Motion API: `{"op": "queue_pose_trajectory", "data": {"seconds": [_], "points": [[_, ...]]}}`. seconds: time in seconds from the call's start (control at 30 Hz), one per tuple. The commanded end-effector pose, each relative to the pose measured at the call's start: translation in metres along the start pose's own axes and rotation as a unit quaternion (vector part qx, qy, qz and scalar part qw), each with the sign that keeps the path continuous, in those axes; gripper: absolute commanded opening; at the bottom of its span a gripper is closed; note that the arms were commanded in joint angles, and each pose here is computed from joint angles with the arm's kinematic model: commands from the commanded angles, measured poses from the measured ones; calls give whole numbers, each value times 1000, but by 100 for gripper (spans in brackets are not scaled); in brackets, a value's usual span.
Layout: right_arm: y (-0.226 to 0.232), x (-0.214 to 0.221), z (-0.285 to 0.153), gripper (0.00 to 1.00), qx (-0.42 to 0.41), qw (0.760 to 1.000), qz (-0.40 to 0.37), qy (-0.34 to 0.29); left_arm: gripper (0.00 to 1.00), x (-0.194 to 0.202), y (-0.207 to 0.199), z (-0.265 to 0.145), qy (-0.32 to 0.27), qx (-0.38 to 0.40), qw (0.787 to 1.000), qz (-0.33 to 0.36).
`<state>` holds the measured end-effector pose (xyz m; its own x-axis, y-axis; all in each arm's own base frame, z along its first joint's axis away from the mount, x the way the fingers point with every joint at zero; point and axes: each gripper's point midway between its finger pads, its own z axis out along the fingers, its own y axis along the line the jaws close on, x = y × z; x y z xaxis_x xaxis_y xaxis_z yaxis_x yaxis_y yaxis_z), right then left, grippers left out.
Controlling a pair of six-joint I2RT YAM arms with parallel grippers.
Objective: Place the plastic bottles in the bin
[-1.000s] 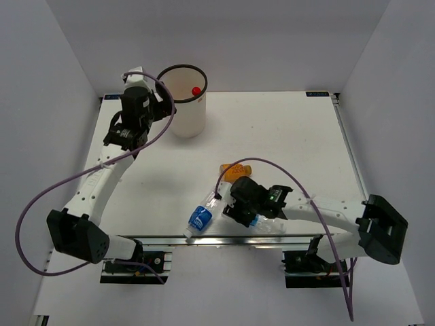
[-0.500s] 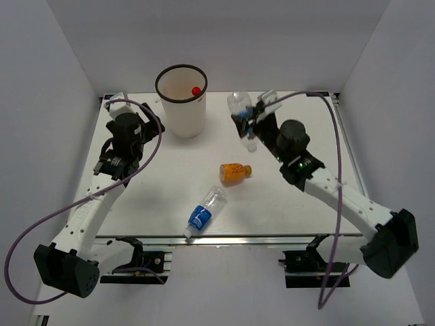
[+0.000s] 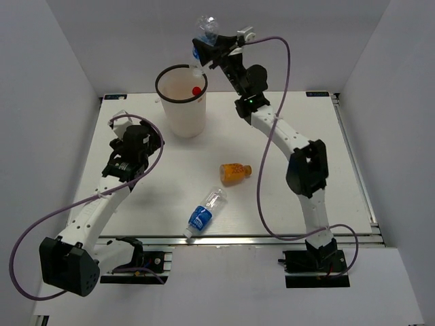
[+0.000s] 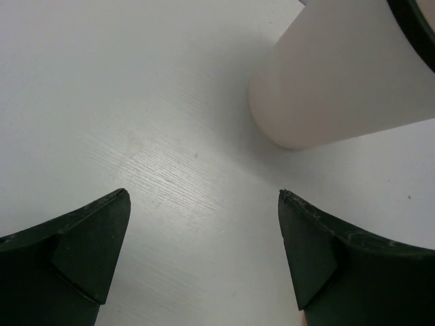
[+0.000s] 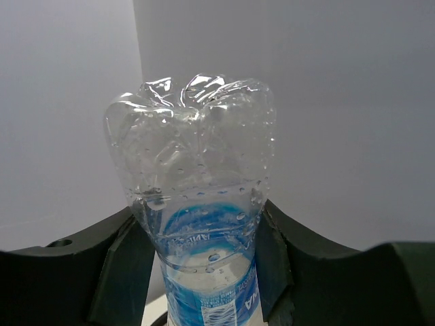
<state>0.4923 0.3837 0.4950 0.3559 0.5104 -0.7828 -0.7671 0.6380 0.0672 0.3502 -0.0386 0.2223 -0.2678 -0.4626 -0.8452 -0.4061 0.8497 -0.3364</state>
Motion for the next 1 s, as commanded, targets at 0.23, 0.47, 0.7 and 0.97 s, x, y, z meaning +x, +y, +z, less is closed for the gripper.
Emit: {"op": "queue_pose_trajectory", "data": {"seconds": [0.23, 0.47, 0.7, 0.97], "points": [[-6, 34, 17, 38, -25, 991, 57, -115, 98, 19, -4, 6, 22, 20, 1000, -2], [14, 72, 13, 44, -57, 993, 54, -86, 98, 34, -5, 8, 47, 27, 999, 7], [34, 93, 12, 89, -81, 995, 34, -49, 98, 40, -5, 7, 57, 35, 998, 8], [40, 91, 6, 89, -94, 995, 19, -22, 98, 49, -24, 6, 79, 90, 993, 25]]}}
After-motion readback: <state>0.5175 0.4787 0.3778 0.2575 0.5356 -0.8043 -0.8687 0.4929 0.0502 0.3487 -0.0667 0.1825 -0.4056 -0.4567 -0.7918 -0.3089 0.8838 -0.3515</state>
